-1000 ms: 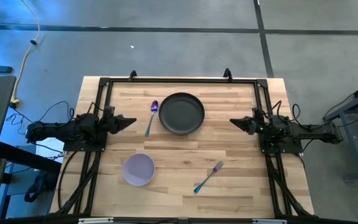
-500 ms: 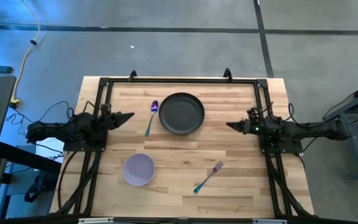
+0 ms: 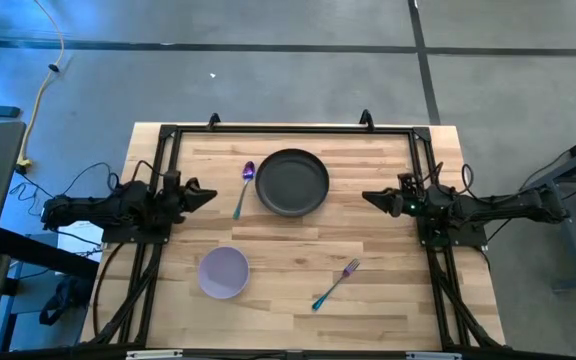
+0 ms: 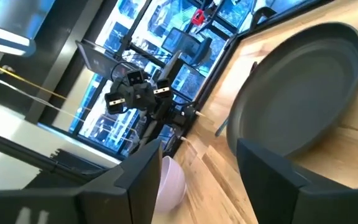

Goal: Set table place
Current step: Move the black plate to the center

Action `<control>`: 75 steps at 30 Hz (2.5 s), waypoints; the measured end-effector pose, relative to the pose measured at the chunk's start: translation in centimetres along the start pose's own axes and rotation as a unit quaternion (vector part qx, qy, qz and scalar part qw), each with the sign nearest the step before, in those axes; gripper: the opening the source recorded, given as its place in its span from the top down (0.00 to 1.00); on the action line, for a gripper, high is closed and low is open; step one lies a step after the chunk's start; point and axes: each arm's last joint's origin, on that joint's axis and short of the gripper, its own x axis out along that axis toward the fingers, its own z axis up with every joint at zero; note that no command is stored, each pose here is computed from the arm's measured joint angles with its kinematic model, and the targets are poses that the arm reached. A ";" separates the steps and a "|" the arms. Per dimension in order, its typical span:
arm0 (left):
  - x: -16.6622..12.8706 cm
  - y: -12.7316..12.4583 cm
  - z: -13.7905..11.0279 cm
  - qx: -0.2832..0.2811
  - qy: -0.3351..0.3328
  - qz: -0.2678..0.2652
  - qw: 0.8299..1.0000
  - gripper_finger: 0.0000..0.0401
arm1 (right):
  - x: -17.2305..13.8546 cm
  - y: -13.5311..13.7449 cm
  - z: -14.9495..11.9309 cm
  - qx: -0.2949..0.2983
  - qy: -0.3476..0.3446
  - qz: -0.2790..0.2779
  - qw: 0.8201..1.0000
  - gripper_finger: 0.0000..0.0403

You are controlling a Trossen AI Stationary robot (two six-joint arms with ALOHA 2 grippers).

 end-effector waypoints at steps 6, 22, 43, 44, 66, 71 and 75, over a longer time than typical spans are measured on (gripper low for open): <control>0.0 0.6 -0.6 -0.005 0.030 0.030 0.999 0.88 | 0.0 0.2 0.1 -0.006 -0.004 0.009 1.000 0.50; 0.0 0.4 -0.1 -0.033 -0.018 0.040 0.999 0.55 | 0.0 0.5 0.4 0.056 -0.021 0.024 0.998 0.50; 0.0 0.1 0.1 -0.070 -0.012 0.011 0.997 0.62 | -0.1 0.9 0.6 0.050 -0.033 0.045 0.997 0.50; 0.0 0.1 0.1 -0.066 -0.012 0.011 0.998 0.62 | -0.1 0.9 0.6 0.051 -0.033 0.045 0.997 0.50; 0.0 -0.2 -0.2 -0.085 0.036 -0.028 0.995 0.61 | -0.1 0.8 0.6 0.063 -0.041 0.035 0.997 0.51; 0.0 -0.2 -0.3 -0.097 0.053 -0.039 0.993 0.61 | 0.0 0.8 0.5 0.061 -0.023 0.045 0.997 0.51; 0.0 -0.1 -0.2 -0.089 0.032 -0.021 0.995 0.61 | 0.2 0.3 0.3 0.092 -0.028 0.004 0.995 0.51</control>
